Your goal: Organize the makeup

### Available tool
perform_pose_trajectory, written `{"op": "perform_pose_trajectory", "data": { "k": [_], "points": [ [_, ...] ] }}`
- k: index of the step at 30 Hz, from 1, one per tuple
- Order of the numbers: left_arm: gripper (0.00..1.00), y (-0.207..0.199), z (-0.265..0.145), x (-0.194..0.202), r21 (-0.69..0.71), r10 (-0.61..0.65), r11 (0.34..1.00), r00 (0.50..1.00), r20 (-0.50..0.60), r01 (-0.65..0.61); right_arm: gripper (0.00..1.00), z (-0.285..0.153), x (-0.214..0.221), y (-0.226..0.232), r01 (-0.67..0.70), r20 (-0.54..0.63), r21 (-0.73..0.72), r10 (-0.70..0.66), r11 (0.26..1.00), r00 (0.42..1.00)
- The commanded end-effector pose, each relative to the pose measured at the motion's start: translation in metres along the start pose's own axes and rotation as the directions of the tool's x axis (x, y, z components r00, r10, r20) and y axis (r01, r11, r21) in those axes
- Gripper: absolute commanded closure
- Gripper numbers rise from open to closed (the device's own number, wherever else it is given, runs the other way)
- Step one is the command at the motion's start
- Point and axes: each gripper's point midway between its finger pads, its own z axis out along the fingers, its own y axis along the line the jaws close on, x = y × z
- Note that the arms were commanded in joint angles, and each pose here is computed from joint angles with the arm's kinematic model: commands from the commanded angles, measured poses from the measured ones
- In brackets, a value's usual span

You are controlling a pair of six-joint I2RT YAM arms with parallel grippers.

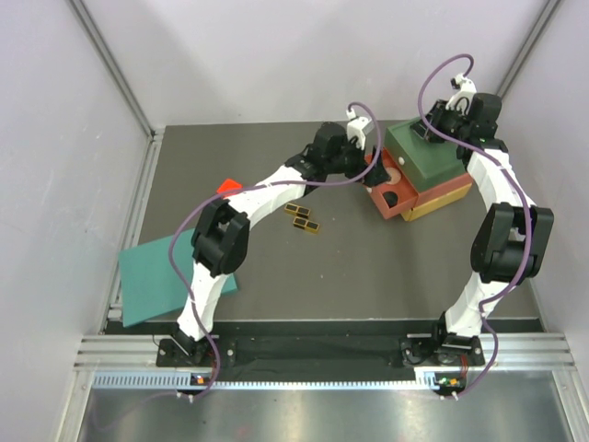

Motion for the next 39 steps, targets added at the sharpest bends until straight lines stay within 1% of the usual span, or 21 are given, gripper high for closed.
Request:
{"op": "perform_pose_trajectory", "data": {
  "k": [1,2,3,5,6,7,8,12,16,18,19,20,22,26,28,29,30,32,33,35,39],
  "points": [
    [0.07,-0.023,-0.041,-0.041,0.030,0.244,0.968,0.963,0.110,-0.249,0.81,-0.016,0.173,-0.034,-0.252,-0.460,0.220,0.328,0.942,0.825],
    [0.01,-0.019,-0.044,-0.033,0.022,0.269,0.962,0.959,0.090,-0.272,0.81,-0.016,0.173,-0.034,-0.252,-0.461,0.218,0.327,0.943,0.825],
    [0.01,-0.011,-0.047,-0.010,0.018,0.282,0.959,0.959,0.036,-0.282,0.81,-0.016,0.173,-0.034,-0.253,-0.460,0.218,0.328,0.943,0.825],
    [0.01,-0.011,-0.057,-0.003,0.025,0.381,0.924,0.924,0.018,-0.382,0.81,-0.016,0.172,-0.034,-0.251,-0.457,0.216,0.325,0.943,0.828],
    [0.01,-0.004,-0.059,0.016,0.028,0.393,0.920,0.920,-0.019,-0.392,0.81,-0.016,0.173,-0.034,-0.255,-0.460,0.217,0.329,0.942,0.825],
    [0.01,-0.004,-0.064,0.018,0.029,0.436,0.900,0.899,-0.022,-0.436,0.81,-0.016,0.173,-0.034,-0.255,-0.460,0.217,0.329,0.942,0.825],
    [0.01,0.003,-0.066,0.036,0.031,0.444,0.896,0.894,-0.059,-0.442,0.81,-0.016,0.173,-0.034,-0.254,-0.460,0.216,0.328,0.943,0.825],
    [0.01,0.017,-0.067,0.062,0.036,0.491,0.871,0.866,-0.098,-0.490,0.81,-0.015,0.174,-0.034,-0.257,-0.462,0.217,0.331,0.942,0.823],
    [0.01,0.021,-0.056,0.069,0.060,0.522,0.853,0.850,-0.073,-0.519,0.81,-0.016,0.175,-0.035,-0.257,-0.462,0.218,0.331,0.942,0.822],
    [0.01,0.019,-0.050,0.061,0.064,0.534,0.845,0.845,-0.035,-0.531,0.81,-0.016,0.175,-0.035,-0.257,-0.462,0.218,0.331,0.942,0.822],
    [0.01,0.021,-0.044,0.066,0.075,0.523,0.851,0.851,-0.039,-0.519,0.81,-0.016,0.175,-0.035,-0.257,-0.462,0.218,0.331,0.942,0.822],
    [0.01,0.020,-0.040,0.056,0.075,0.526,0.849,0.850,-0.016,-0.523,0.81,-0.016,0.175,-0.034,-0.257,-0.463,0.217,0.332,0.942,0.822],
    [0.01,0.018,-0.030,0.058,0.097,0.509,0.857,0.861,-0.009,-0.505,0.81,-0.016,0.174,-0.035,-0.256,-0.460,0.219,0.331,0.942,0.824],
    [0.01,0.011,-0.013,0.043,0.122,0.495,0.859,0.868,0.045,-0.497,0.81,-0.017,0.174,-0.035,-0.254,-0.460,0.219,0.330,0.942,0.824],
    [0.01,0.013,-0.001,0.050,0.134,0.475,0.869,0.879,0.040,-0.475,0.81,-0.017,0.174,-0.035,-0.253,-0.460,0.221,0.330,0.942,0.825],
    [0.01,0.007,0.004,0.041,0.143,0.476,0.866,0.878,0.060,-0.479,0.81,-0.017,0.174,-0.036,-0.255,-0.460,0.222,0.331,0.941,0.824],
    [0.01,0.008,0.013,0.053,0.159,0.463,0.873,0.886,0.033,-0.462,0.81,-0.017,0.173,-0.036,-0.253,-0.458,0.221,0.330,0.942,0.826],
    [0.01,0.000,0.022,0.043,0.166,0.471,0.865,0.880,0.059,-0.473,0.81,-0.017,0.174,-0.036,-0.255,-0.459,0.220,0.331,0.942,0.825],
    [0.01,-0.004,0.029,0.049,0.178,0.457,0.870,0.888,0.055,-0.459,0.81,-0.017,0.174,-0.036,-0.256,-0.459,0.222,0.332,0.941,0.824],
    [0.01,-0.016,0.036,0.036,0.183,0.457,0.864,0.883,0.107,-0.469,0.81,-0.018,0.174,-0.037,-0.257,-0.458,0.222,0.333,0.941,0.824],
    [0.01,-0.040,0.056,0.035,0.239,0.419,0.863,0.895,0.152,-0.445,0.81,-0.018,0.175,-0.036,-0.258,-0.458,0.219,0.333,0.941,0.824]
  ]
}}
